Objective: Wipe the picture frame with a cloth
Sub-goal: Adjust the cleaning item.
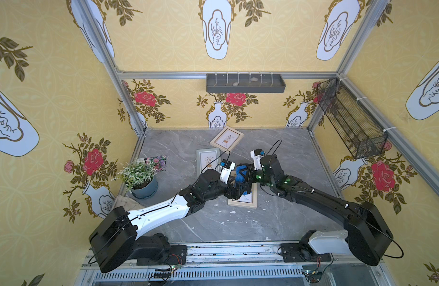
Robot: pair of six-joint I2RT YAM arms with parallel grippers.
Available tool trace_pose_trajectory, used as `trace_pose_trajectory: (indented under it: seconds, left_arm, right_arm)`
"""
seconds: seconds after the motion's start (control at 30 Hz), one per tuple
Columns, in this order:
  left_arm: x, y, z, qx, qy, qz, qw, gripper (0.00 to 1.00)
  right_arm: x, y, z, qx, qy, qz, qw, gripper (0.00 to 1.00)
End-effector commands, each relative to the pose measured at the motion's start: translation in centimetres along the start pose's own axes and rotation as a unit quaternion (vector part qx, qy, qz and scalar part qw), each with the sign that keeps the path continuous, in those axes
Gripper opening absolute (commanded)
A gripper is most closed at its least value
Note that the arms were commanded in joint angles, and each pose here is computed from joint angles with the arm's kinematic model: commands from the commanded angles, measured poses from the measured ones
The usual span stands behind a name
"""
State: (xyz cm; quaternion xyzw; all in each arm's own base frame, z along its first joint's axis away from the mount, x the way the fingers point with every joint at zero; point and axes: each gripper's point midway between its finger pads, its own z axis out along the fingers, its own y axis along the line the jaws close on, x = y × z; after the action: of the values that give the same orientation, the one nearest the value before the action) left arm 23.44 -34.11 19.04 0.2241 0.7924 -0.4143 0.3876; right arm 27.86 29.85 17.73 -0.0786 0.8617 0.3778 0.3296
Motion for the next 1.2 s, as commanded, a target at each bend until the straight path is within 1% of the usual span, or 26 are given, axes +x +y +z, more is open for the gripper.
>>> trace_pose_trajectory:
  seconds: [0.0, 0.23, 0.37, 0.43, 0.5, 0.6, 0.7, 0.77, 0.8, 0.87, 1.0, 1.13, 1.17]
  left_arm:
    - [0.0, 0.1, 0.2, 0.004, -0.003, 0.012, 1.000, 0.90]
    - [1.3, 0.0, 0.9, 0.017, 0.025, 0.020, 0.999, 0.89]
    - [1.7, 0.2, 1.7, 0.016, 0.043, 0.020, 0.999, 0.85]
    - [1.6, 0.7, 1.9, 0.004, 0.041, 0.017, 0.999, 0.82]
    - [1.3, 1.5, 1.9, -0.017, 0.036, 0.013, 0.999, 0.75]
    - [0.7, 3.8, 1.7, -0.059, 0.026, -0.019, 0.998, 0.58]
    - [0.7, 5.4, 1.7, -0.064, 0.028, -0.059, 0.996, 0.32]
    - [0.7, 5.5, 1.5, -0.064, 0.024, -0.061, 0.996, 0.26]
    - [0.6, 5.5, 1.5, -0.064, 0.022, -0.062, 0.996, 0.21]
    - [0.6, 5.5, 1.5, -0.065, 0.023, -0.061, 0.996, 0.15]
    - [0.7, 5.8, 1.4, -0.071, 0.023, -0.063, 0.995, 0.06]
    - [0.9, 6.6, 1.3, -0.088, 0.030, -0.069, 0.993, 0.01]
    - [1.0, 7.0, 1.3, -0.094, 0.033, -0.071, 0.992, 0.00]
  right_arm:
    - [-1.6, 1.5, -0.3, -0.021, -0.034, -0.011, 0.999, 0.00]
    - [-2.1, 2.8, -0.7, -0.036, -0.041, -0.017, 0.998, 0.00]
    - [-2.3, 4.0, -0.8, -0.047, -0.047, -0.023, 0.997, 0.00]
    - [-2.1, 4.5, -0.6, -0.053, -0.043, -0.026, 0.997, 0.00]
    - [-1.7, 4.6, -0.4, -0.051, -0.040, -0.024, 0.998, 0.00]
    - [-0.9, 4.3, 0.0, -0.044, -0.030, -0.020, 0.998, 0.00]
    - [-0.2, 3.8, 0.2, -0.036, -0.024, -0.014, 0.999, 0.01]
    - [0.1, 3.2, 0.3, -0.021, -0.020, -0.010, 1.000, 0.03]
    - [0.3, 2.8, 0.4, -0.014, -0.018, -0.008, 1.000, 0.04]
    - [0.6, 2.2, 0.5, -0.001, -0.014, -0.003, 1.000, 0.13]
    - [0.8, 1.5, 0.5, 0.017, -0.014, 0.004, 1.000, 0.37]
    - [0.4, 0.8, -0.3, 0.036, -0.023, 0.000, 0.999, 0.63]
    - [0.2, 0.7, -0.6, 0.038, -0.026, 0.000, 0.999, 0.68]
